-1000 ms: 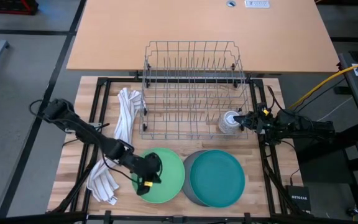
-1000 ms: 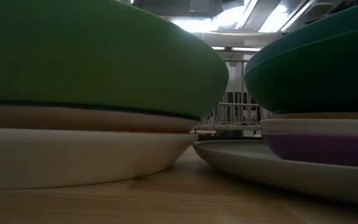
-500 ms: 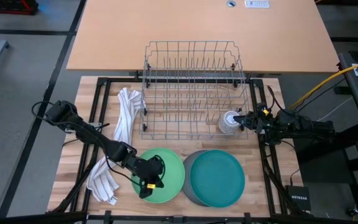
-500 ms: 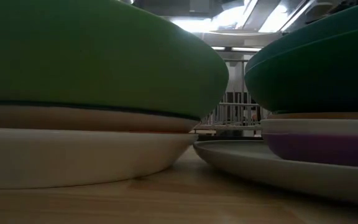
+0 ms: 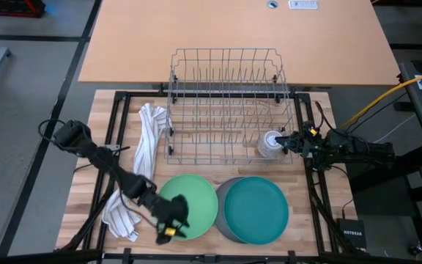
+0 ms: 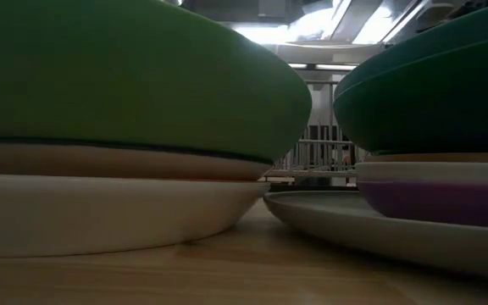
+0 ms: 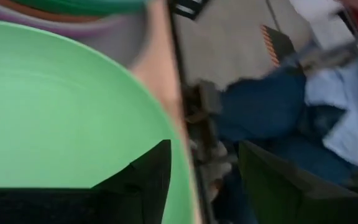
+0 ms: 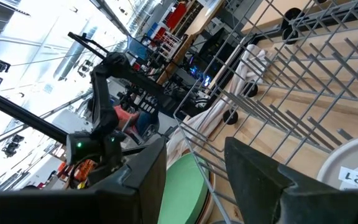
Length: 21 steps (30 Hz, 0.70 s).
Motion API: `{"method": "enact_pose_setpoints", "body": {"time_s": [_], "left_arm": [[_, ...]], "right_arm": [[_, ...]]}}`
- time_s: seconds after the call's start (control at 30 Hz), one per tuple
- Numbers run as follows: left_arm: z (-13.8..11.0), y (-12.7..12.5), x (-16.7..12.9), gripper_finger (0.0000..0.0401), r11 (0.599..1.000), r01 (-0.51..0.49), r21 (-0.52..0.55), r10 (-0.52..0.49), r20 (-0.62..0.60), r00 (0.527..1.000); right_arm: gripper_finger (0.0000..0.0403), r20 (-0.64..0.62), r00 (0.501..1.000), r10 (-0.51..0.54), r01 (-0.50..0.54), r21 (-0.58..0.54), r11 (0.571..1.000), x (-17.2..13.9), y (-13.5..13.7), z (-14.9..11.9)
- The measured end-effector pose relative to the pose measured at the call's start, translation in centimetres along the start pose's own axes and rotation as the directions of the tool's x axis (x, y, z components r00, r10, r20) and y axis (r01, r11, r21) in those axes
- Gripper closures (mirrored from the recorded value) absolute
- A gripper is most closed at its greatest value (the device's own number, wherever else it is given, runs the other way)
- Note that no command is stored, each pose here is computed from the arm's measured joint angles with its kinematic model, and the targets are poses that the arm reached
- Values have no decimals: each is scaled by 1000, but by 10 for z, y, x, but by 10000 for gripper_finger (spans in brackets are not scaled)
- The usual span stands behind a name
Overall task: Sort dishes
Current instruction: Put the light green plate into the dish rack
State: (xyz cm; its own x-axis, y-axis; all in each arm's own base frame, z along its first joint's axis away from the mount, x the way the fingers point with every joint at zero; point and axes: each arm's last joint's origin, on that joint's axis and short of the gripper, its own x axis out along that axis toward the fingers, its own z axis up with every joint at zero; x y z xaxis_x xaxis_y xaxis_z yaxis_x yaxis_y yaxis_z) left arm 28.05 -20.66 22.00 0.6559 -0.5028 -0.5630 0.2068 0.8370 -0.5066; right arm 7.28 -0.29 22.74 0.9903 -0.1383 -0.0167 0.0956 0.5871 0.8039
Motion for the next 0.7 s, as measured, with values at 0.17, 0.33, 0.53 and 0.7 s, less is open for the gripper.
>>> {"method": "enact_pose_setpoints", "body": {"time_s": [0.17,0.33,0.53,0.7], "left_arm": [[-21,-16,13,228,999,6,47,-4,-34,999],[-30,-20,23,230,990,-35,136,44,-60,997],[-34,-14,24,231,975,-130,179,156,-138,978],[-36,-11,23,231,965,-174,198,204,-142,968]], "right_arm": [[237,-1,1000,0,0,0,1000,0,0,0],[237,-1,1000,0,0,0,1000,0,0,0],[237,-1,1000,0,0,28,1000,0,0,0],[237,-26,1000,4,-3,41,999,0,-1,-1]]}}
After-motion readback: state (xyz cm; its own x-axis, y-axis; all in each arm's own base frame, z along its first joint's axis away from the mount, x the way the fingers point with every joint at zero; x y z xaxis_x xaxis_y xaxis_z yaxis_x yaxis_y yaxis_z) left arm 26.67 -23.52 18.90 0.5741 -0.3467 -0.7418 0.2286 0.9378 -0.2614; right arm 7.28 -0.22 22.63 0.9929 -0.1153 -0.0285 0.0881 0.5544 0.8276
